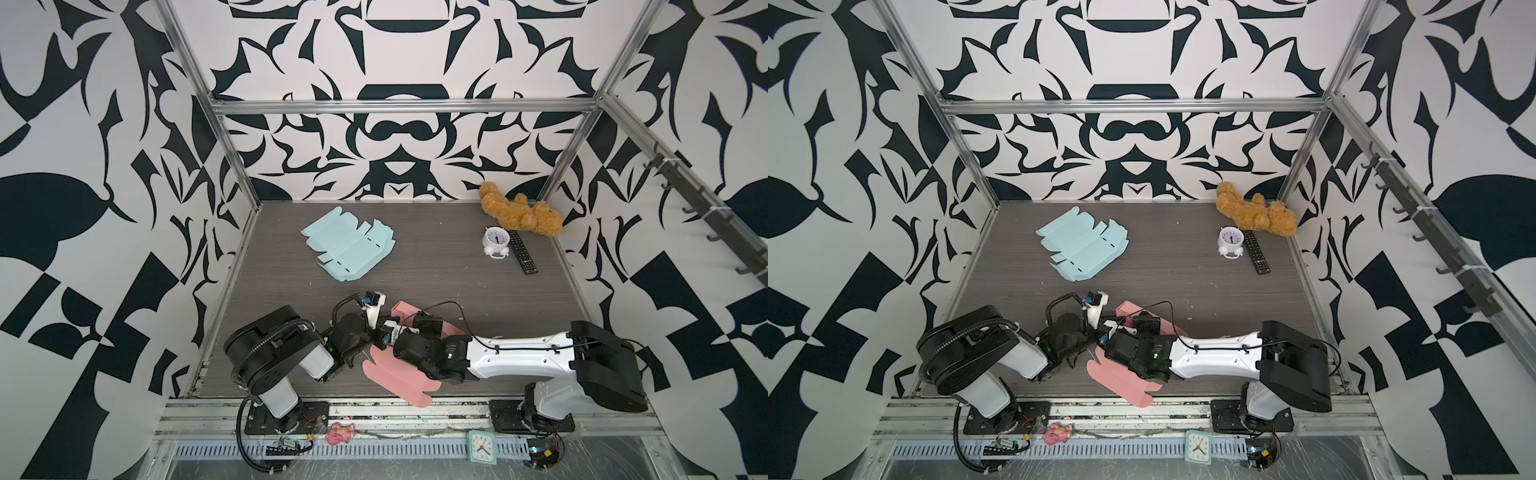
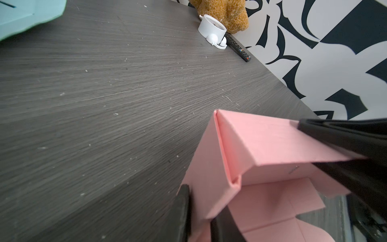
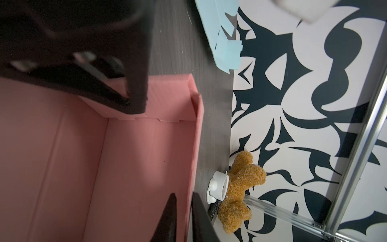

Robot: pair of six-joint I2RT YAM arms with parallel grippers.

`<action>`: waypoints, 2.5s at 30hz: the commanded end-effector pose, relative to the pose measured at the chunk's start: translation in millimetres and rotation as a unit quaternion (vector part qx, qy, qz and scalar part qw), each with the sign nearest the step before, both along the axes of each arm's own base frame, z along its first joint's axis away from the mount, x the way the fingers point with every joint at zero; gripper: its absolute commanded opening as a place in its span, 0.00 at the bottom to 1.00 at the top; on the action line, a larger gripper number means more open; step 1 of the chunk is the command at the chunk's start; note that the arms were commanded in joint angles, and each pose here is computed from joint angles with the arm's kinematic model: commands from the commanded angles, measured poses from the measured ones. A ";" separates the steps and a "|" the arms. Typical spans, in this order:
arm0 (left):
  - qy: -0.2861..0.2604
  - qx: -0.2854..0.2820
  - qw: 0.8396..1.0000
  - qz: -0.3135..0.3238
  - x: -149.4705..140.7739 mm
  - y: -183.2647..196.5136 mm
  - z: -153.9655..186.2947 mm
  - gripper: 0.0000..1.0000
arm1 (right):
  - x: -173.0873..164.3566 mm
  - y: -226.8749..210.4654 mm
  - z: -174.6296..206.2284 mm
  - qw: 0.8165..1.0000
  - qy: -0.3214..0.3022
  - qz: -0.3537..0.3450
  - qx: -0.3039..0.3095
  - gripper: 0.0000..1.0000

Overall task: Assemble paper box
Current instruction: First fold the bottom flaps of a flat cardboard box at the center of the table.

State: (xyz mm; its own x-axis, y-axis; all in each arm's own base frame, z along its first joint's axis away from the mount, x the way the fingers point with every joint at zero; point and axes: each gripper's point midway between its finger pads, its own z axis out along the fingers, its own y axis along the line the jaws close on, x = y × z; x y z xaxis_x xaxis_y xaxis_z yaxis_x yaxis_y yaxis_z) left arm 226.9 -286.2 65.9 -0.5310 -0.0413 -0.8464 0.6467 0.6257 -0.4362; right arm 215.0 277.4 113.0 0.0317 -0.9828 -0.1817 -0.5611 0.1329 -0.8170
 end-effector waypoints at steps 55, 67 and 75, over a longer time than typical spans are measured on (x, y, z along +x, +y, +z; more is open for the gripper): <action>-0.093 0.140 0.986 0.016 23.4 -25.1 7.3 0.20 | 33.2 -3.6 0.9 0.649 0.460 -0.278 0.538 0.47; -0.102 0.155 0.982 0.037 24.8 -20.3 7.5 0.11 | 14.7 6.7 14.1 0.559 0.496 -0.266 0.609 0.46; -0.103 0.156 0.982 0.032 22.4 -23.1 7.1 0.14 | 4.2 11.7 4.6 0.554 0.495 -0.271 0.612 0.45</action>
State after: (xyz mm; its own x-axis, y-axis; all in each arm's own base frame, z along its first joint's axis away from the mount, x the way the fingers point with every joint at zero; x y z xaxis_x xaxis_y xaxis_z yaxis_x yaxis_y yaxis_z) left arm 245.3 -305.2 68.0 -0.3567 0.2228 -0.9073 0.6654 0.7423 -0.0793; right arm 225.0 280.3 111.2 -0.9155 0.0733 -0.3956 -0.2556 0.6532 0.7127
